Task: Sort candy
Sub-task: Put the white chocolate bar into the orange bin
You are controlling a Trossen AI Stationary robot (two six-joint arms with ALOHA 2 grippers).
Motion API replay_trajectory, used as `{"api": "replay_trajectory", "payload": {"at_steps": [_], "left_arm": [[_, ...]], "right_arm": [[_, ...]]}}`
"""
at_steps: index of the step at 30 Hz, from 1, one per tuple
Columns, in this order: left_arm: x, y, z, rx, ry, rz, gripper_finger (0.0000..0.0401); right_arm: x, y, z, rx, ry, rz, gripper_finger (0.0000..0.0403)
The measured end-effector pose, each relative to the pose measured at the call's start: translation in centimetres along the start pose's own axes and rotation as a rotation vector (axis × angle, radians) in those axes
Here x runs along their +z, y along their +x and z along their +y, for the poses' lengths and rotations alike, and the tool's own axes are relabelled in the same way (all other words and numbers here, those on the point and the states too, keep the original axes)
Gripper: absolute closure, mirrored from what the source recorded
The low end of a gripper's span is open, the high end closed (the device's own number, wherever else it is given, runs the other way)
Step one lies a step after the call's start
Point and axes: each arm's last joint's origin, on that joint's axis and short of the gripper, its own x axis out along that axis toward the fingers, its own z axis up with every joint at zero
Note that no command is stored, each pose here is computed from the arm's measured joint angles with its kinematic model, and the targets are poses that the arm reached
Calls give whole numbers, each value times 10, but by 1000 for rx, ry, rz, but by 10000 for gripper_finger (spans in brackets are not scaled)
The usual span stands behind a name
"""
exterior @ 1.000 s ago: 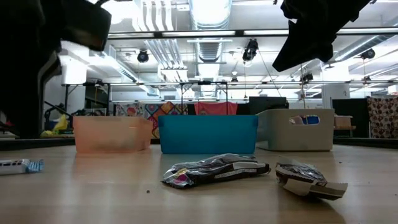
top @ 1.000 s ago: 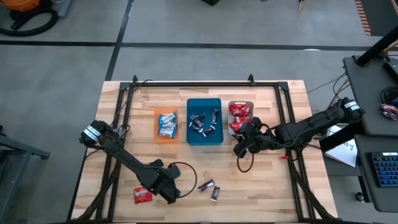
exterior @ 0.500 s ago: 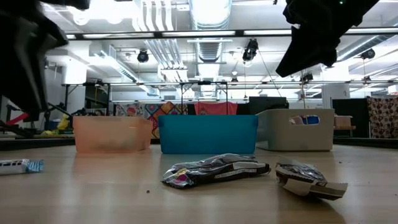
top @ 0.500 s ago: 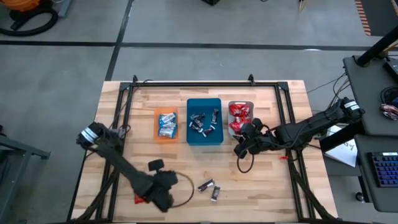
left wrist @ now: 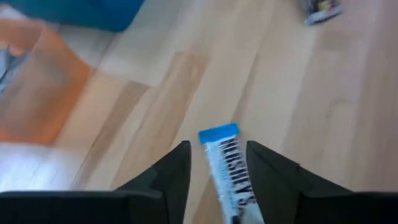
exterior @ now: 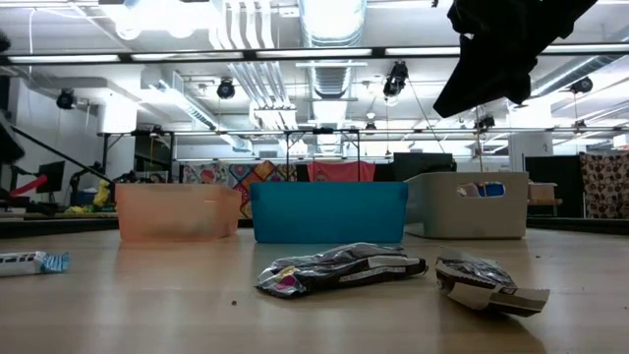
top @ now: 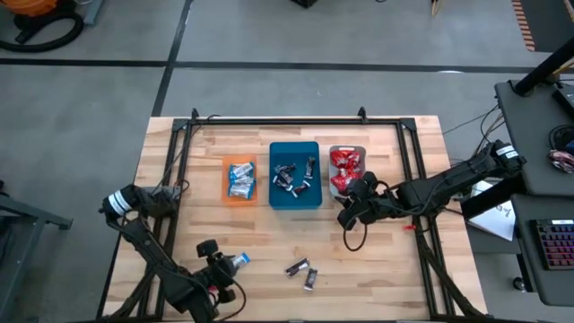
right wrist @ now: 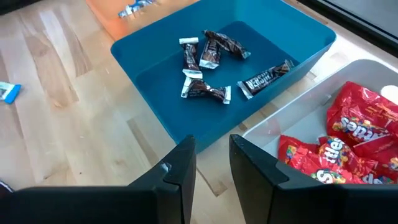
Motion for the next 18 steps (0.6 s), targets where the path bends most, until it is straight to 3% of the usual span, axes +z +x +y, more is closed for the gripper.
{"api": "replay_trajectory", "payload": {"at_steps": [7, 18], "left_arm": [[-20, 9, -4, -68, -92, -72, 233], [-43, 28, 4, -86, -139, -81, 230]], "right_arm": [[1, 0, 1, 7, 4, -8, 314], [0, 1, 0, 5, -6, -6, 314]]}}
